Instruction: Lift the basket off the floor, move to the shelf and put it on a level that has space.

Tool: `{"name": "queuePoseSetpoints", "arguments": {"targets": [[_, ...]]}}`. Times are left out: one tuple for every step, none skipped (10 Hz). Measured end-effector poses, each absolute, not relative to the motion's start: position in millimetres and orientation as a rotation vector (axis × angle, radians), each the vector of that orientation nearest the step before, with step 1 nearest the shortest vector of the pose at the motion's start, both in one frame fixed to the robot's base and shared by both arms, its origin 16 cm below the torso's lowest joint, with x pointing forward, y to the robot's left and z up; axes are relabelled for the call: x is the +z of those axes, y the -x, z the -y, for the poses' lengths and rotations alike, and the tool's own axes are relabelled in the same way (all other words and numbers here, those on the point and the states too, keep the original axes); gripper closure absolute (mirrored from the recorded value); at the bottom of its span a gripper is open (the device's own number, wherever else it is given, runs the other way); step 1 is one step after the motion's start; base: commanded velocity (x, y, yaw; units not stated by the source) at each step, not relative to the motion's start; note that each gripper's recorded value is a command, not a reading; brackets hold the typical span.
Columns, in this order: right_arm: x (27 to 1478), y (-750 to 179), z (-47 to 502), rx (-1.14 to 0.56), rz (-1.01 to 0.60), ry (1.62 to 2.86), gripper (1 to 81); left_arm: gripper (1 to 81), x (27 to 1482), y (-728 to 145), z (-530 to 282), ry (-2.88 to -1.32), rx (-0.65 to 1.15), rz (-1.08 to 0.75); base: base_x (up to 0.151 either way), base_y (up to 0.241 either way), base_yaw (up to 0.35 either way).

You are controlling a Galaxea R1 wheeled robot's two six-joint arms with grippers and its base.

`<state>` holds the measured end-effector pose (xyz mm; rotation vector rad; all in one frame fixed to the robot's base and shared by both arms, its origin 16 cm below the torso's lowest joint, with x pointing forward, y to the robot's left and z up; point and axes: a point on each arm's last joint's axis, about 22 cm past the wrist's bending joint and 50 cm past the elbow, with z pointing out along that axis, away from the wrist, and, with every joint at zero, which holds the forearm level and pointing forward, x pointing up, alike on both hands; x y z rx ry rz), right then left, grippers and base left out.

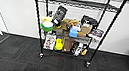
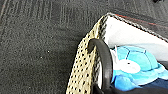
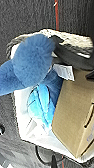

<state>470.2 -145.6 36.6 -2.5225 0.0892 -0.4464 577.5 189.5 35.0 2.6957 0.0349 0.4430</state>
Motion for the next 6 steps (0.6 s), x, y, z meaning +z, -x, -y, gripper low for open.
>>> {"name": "queuePoseSetpoints", "arguments": {"targets": [[37,-470,144,-0.446,-0.089,2.521,81.1,81.1,35,-578,-189,-2.696,0.443,-0.035,0.0,0.0,0.0],[37,-470,145,-0.446,-0.089,2.521,81.1,81.1,35,-577,-190,-2.696,0.443,-0.035,0.0,0.0,0.0],[37,-470,144,-0.443,-0.094,2.519,81.1,81.1,36,-576,-189,-2.69,0.439,-0.032,0.0,0.0,0.0],[37,-470,145,-0.439,-0.103,2.517,81.1,81.1,37,-574,-188,-2.683,0.431,-0.031,0.0,0.0,0.0],[39,-469,145,-0.436,-0.106,2.514,81.1,81.1,38,-570,-188,-2.678,0.417,-0.036,0.0,0.0,0.0],[41,-468,146,-0.429,-0.112,2.506,81.1,81.1,38,-564,-189,-2.673,0.395,-0.036,0.0,0.0,0.0]]}}
